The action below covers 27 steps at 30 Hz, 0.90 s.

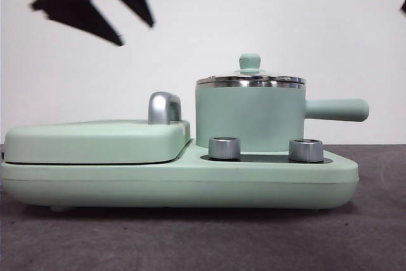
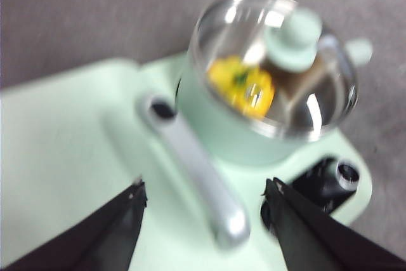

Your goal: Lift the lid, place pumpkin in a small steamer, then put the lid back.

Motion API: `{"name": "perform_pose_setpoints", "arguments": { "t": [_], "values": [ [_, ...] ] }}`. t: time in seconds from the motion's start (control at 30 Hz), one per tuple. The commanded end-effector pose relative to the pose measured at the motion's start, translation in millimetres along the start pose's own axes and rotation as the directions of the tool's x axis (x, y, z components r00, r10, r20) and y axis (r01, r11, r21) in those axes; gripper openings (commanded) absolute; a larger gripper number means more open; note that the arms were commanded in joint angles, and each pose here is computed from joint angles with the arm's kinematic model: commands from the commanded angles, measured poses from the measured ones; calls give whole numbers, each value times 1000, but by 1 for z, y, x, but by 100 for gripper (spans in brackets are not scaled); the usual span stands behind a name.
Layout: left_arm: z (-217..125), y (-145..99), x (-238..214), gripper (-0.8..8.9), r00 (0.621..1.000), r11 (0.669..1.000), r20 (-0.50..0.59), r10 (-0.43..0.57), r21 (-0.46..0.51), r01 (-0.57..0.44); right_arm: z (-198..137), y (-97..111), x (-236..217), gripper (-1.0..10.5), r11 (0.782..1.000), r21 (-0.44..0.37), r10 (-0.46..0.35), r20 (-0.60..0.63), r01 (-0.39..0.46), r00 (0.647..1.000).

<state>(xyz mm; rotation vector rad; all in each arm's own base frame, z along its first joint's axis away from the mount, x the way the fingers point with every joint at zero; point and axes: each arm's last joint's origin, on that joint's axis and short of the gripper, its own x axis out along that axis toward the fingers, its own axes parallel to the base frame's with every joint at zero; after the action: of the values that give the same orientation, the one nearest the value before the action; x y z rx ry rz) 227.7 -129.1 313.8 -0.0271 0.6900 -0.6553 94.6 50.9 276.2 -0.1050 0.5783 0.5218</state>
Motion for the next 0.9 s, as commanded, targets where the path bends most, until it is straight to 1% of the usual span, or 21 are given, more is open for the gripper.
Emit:
{"name": "perform_pose_setpoints", "arguments": {
  "t": [0.03, 0.2, 0.3, 0.4, 0.53, 0.63, 0.77, 0.83, 0.87, 0.9],
  "values": [
    [-18, 4, -8, 310, 1000, 999, -7, 13, -37, -14, 7, 1, 11, 401, 999, -2, 37, -6, -37, 999],
    [-62, 14, -23, 309, 998, 991, -22, 54, -124, -57, 19, 2, 36, 401, 995, -3, 105, 0, -105, 995],
    [-83, 16, -31, 309, 997, 983, -20, 79, -164, -81, 23, 2, 50, 400, 991, -1, 132, -7, -132, 991],
    [-98, 17, -40, 310, 996, 976, 1, 92, -198, -90, 26, 2, 62, 400, 987, 5, 160, -22, -160, 987],
    [-103, 15, -51, 310, 993, 975, 44, 107, -202, -97, 28, 2, 74, 401, 982, 10, 191, -26, -190, 981],
    [-102, 13, -56, 310, 991, 976, 76, 109, -196, -92, 31, 3, 78, 401, 977, 6, 213, -5, -213, 977],
    [-101, 13, -57, 312, 991, 979, 80, 107, -184, -91, 35, 3, 78, 401, 975, -14, 220, 34, -220, 975],
    [-102, 13, -57, 309, 991, 979, 75, 107, -184, -91, 36, 3, 78, 401, 971, -17, 240, 43, -240, 970],
    [-102, 13, -57, 287, 991, 979, 76, 107, -184, -91, 36, 4, 77, 396, 969, -20, 248, 45, -247, 968],
    [-101, 13, -57, 147, 991, 979, 82, 105, -183, -89, 37, 4, 77, 310, 969, -20, 246, 51, -246, 968]
  ]
}}
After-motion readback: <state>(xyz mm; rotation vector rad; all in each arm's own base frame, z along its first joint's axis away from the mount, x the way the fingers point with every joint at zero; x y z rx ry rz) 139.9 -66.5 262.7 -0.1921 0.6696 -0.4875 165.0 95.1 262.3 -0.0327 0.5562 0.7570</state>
